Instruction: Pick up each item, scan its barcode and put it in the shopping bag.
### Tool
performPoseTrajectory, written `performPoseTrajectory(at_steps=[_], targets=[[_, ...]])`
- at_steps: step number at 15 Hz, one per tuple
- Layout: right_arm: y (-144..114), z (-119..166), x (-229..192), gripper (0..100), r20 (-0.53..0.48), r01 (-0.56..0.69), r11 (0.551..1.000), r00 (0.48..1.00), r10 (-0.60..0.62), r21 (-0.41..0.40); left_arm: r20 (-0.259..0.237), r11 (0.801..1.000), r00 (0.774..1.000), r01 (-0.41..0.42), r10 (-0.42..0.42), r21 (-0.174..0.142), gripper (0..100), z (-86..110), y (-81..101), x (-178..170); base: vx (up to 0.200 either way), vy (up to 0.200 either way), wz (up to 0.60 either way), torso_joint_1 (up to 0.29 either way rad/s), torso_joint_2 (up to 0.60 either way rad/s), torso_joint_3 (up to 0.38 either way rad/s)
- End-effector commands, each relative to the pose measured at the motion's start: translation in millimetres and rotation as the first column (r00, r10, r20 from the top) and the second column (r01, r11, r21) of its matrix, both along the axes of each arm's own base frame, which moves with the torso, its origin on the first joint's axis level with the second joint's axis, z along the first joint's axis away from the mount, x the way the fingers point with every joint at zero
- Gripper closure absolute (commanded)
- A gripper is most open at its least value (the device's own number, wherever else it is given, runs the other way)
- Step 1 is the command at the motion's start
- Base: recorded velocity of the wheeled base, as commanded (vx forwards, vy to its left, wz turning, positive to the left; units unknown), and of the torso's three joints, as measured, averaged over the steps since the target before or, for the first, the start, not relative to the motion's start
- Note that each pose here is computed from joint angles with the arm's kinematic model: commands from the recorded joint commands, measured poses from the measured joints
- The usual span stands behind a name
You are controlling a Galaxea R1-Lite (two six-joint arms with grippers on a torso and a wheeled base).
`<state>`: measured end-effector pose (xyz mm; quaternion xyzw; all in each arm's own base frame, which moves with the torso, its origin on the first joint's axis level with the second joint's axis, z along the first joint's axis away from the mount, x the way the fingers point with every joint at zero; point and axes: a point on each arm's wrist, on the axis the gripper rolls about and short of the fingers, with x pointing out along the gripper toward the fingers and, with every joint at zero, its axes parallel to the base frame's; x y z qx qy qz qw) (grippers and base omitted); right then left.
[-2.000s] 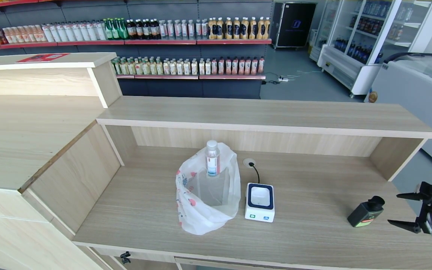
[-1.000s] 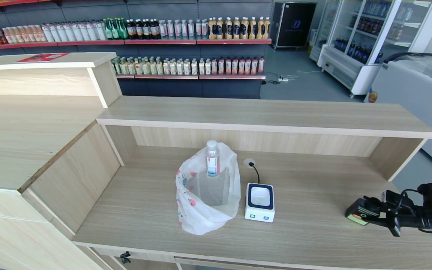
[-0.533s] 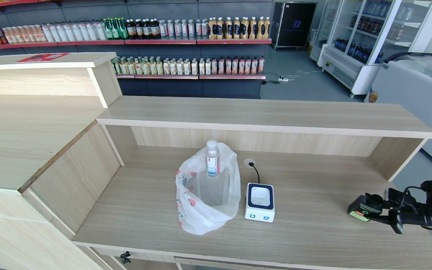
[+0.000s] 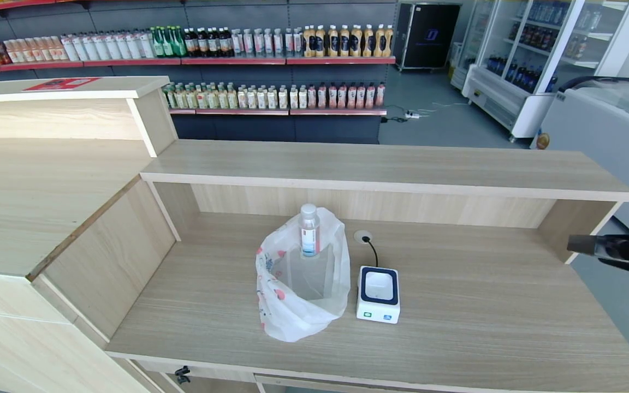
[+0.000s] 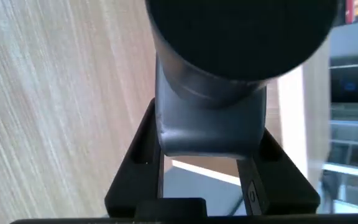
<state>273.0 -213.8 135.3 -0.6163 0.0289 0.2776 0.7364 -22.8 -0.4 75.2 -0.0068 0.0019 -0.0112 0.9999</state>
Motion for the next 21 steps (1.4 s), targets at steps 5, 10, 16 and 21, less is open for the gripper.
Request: performPoseTrajectory(at_steps=[5, 10, 16, 21], targets=[[70.3, 98.5, -63.3, 100, 0.417, -0.121, 0.769, 0.781, 0.464, -0.628, -0.001, 1.000, 1.000, 0.001, -0.001, 0.000, 0, 0.0, 0.0, 0.1, 0.000, 0.000, 0.00, 0.000, 0.00, 0.000], [162.0, 146.1, -103.6, 100, 0.530, 0.152, 0.510, 0.323, 0.784, -0.847, -0.001, 1.000, 1.000, 0.001, -0.001, 0.000, 0, 0.0, 0.0, 0.1, 0.000, 0.000, 0.00, 0.000, 0.00, 0.000], [245.1, 151.2, -145.5, 100, 0.601, 0.146, 0.602, -0.055, 0.798, -0.785, -0.001, 1.000, 1.000, 0.001, -0.001, 0.000, 0, 0.0, 0.0, 0.1, 0.000, 0.000, 0.00, 0.000, 0.00, 0.000], [256.0, 155.2, -156.9, 100, 0.611, 0.094, 0.624, -0.134, 0.780, -0.776, -0.001, 1.000, 1.000, 0.001, -0.001, 0.000, 0, 0.0, 0.0, 0.1, 0.000, 0.000, 0.00, 0.000, 0.00, 0.000]])
